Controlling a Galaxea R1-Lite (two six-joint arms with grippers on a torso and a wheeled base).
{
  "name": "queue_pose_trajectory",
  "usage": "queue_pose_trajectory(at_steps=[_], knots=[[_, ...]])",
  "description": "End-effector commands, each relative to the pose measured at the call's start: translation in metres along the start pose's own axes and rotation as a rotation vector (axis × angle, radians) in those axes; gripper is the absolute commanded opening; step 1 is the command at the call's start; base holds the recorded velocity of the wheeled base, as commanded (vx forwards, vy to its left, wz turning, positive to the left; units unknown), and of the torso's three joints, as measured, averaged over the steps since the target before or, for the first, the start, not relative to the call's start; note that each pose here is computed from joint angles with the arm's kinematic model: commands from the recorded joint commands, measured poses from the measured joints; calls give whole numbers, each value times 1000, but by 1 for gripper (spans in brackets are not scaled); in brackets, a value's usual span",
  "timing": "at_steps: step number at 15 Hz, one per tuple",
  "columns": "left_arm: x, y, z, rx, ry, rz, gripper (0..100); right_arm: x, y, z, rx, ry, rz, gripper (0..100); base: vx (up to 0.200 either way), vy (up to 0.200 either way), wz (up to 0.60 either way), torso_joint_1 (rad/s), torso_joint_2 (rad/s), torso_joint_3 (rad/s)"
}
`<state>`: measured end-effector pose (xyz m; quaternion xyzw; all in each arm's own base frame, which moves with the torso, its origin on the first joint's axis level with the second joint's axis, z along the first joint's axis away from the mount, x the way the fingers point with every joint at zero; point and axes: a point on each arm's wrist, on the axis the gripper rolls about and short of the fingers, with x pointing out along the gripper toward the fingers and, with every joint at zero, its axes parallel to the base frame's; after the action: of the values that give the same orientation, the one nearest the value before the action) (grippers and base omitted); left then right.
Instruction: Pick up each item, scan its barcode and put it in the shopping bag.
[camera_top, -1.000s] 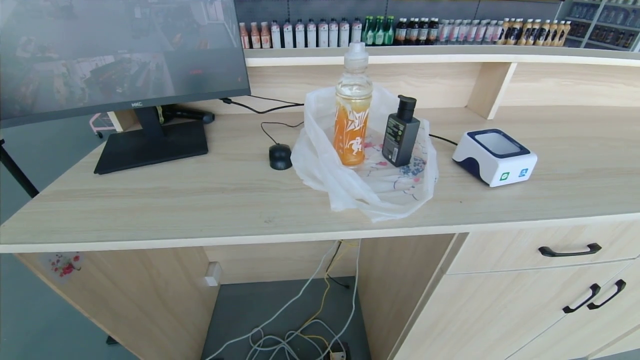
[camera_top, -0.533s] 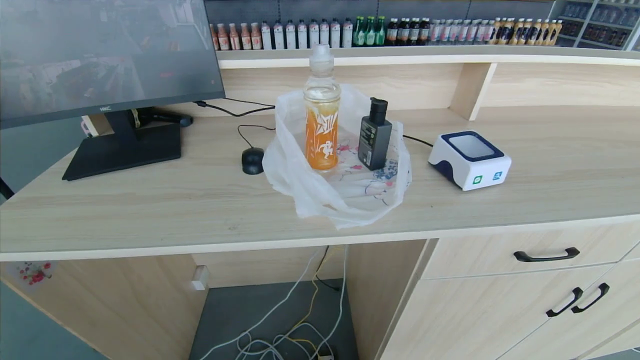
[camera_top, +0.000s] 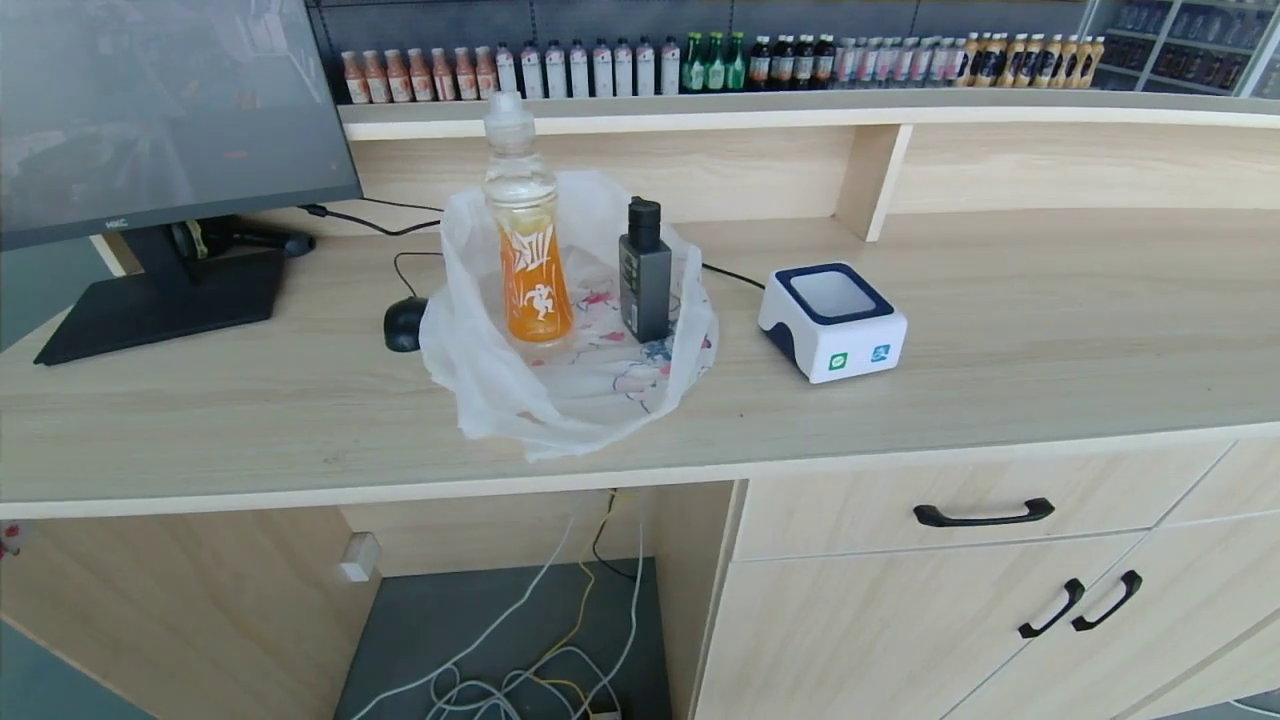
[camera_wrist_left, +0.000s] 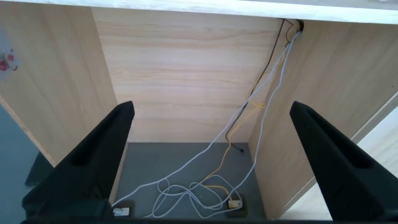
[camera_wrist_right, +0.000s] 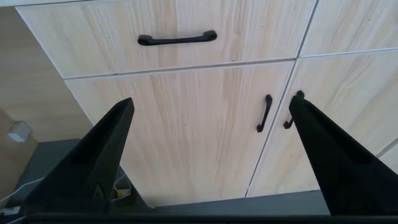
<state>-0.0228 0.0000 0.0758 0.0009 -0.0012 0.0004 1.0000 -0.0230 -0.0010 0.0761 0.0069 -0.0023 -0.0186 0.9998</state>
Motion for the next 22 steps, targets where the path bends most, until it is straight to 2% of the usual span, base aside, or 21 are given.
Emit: queue_pose_trajectory(at_steps=[1, 11, 22], knots=[[0, 0, 0, 0, -1, 1, 100, 0, 0, 0, 0, 1, 0, 100, 0, -200, 0, 2, 2, 2], [0, 0, 0, -2, -1, 1, 100, 0, 0, 0, 2, 1, 0, 100, 0, -200, 0, 1, 2, 3], [0, 0, 0, 1, -1, 1, 100, 0, 0, 0, 2, 3, 0, 100, 0, 0, 0, 0, 0, 0]])
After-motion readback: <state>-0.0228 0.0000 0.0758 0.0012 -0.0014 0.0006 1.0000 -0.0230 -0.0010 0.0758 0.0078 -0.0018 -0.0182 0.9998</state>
